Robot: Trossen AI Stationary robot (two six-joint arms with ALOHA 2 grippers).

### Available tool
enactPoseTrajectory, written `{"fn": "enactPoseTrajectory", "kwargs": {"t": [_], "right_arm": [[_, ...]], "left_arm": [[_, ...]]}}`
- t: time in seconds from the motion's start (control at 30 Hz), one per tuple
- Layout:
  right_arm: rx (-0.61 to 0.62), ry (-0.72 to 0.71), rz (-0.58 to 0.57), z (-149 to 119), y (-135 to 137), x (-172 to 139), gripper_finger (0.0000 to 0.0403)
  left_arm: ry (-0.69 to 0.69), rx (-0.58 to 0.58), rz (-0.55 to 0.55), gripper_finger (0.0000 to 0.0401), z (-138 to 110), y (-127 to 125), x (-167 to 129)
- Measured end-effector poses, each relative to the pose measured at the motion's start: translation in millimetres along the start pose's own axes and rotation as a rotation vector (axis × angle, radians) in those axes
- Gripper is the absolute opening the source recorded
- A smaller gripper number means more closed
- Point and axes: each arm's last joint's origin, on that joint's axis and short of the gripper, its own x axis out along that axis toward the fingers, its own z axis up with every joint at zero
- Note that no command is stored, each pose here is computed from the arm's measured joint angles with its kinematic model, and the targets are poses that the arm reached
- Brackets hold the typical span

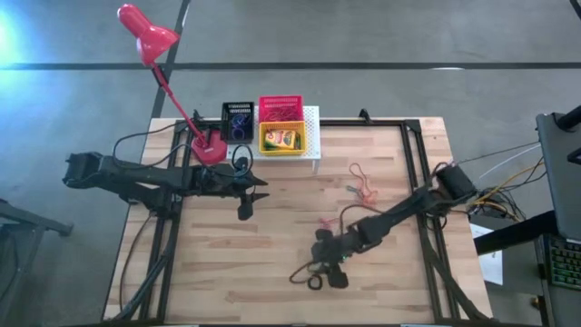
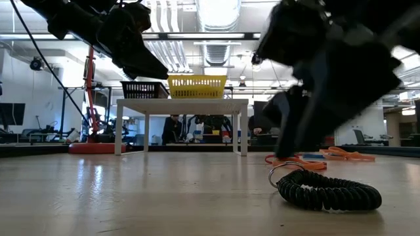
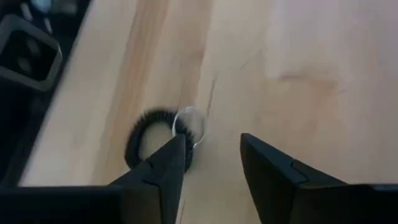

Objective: Pick & Place Office Desk Supplies
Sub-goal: Put the black spring keychain into the black bin on the shelf

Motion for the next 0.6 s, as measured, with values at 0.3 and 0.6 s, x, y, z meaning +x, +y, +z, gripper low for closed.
{"fn": "enactPoseTrajectory", "kwargs": {"t": [0.3, 0.6], "right_arm": [[-0.067, 0.053, 0.024, -7, 20, 33, 0.0144], [-0.004, -0.012, -0.150, -15, 30, 33, 0.0040]], "left_arm": [[0.003, 0.000, 0.000, 0.0171, 0, 0, 0], [-0.043, -0.011, -0.003, 0.0171, 4, 0, 0]]}}
